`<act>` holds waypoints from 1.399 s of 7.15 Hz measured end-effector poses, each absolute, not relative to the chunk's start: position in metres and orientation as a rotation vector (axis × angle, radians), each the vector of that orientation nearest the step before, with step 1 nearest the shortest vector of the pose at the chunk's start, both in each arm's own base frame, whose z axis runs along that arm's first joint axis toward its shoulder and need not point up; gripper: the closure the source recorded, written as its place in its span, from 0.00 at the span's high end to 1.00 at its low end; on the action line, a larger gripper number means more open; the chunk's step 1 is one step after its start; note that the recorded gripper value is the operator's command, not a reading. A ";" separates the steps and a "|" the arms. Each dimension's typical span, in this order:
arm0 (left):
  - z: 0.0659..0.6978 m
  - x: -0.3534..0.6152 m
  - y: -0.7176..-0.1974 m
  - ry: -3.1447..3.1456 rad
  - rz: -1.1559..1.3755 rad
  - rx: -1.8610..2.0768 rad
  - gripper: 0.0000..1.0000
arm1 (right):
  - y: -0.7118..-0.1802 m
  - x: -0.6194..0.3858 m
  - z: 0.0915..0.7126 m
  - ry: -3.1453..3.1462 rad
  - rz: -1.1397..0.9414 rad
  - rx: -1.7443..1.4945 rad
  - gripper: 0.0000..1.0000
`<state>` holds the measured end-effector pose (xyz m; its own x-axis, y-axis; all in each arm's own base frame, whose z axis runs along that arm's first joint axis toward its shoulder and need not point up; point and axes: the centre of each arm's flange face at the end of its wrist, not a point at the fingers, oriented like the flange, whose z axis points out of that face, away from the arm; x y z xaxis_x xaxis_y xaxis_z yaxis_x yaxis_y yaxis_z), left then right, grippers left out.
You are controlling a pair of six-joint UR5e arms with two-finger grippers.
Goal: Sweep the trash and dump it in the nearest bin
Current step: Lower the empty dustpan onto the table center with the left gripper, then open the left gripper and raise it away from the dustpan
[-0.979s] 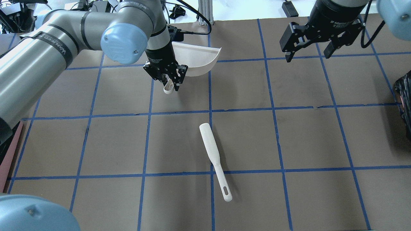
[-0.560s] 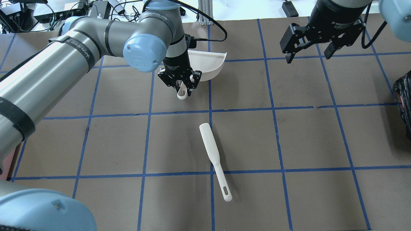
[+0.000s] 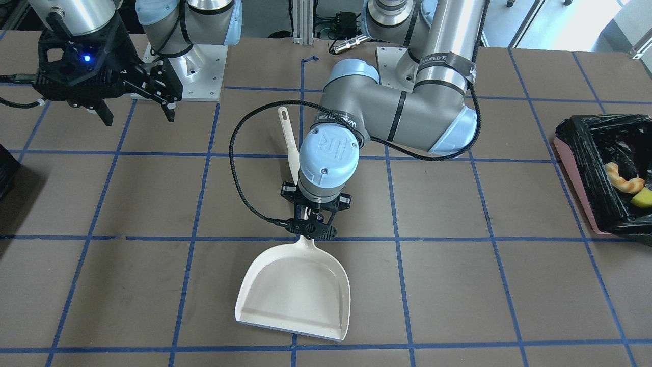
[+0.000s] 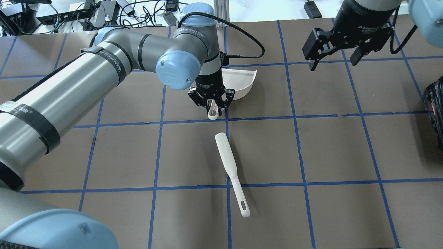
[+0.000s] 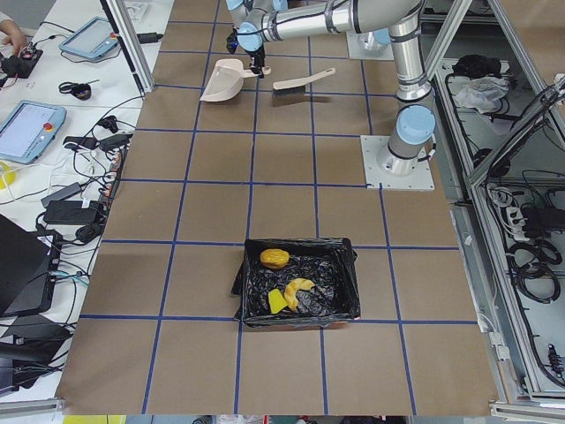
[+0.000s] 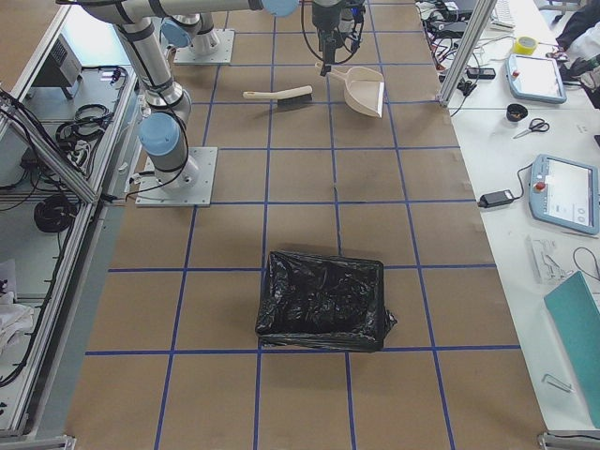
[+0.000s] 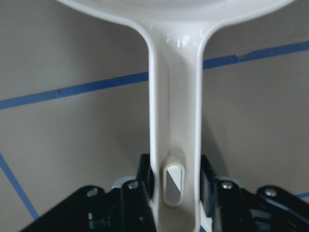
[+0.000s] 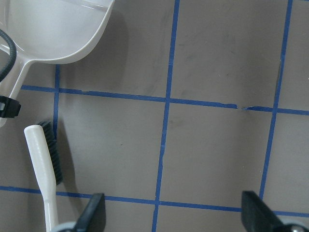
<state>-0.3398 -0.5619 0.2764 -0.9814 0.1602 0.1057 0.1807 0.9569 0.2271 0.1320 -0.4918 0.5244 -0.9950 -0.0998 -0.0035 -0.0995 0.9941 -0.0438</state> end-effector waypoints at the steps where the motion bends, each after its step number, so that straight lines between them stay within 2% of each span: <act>1: 0.273 -0.344 -0.562 -2.986 -0.365 -0.262 0.13 | -0.492 0.132 0.524 3.132 -0.067 -0.158 1.00; 3: 0.267 -0.346 -0.559 -2.965 -0.375 -0.273 0.15 | -0.492 0.132 0.524 3.136 -0.066 -0.158 1.00; 6: 0.261 -0.343 -0.557 -2.976 -0.365 -0.319 0.29 | -0.492 0.132 0.524 3.137 -0.066 -0.158 1.00; 7: 0.261 -0.342 -0.557 -2.983 -0.364 -0.319 0.29 | -0.492 0.131 0.524 3.138 -0.066 -0.158 1.00; 8: 0.261 -0.342 -0.557 -2.987 -0.364 -0.313 0.35 | -0.492 0.131 0.524 3.138 -0.066 -0.159 1.00; 9: 0.261 -0.342 -0.557 -2.989 -0.364 -0.310 0.47 | -0.492 0.131 0.524 3.139 -0.066 -0.159 1.00; 10: 0.261 -0.342 -0.557 -2.990 -0.364 -0.309 0.49 | -0.492 0.131 0.524 3.139 -0.066 -0.169 1.00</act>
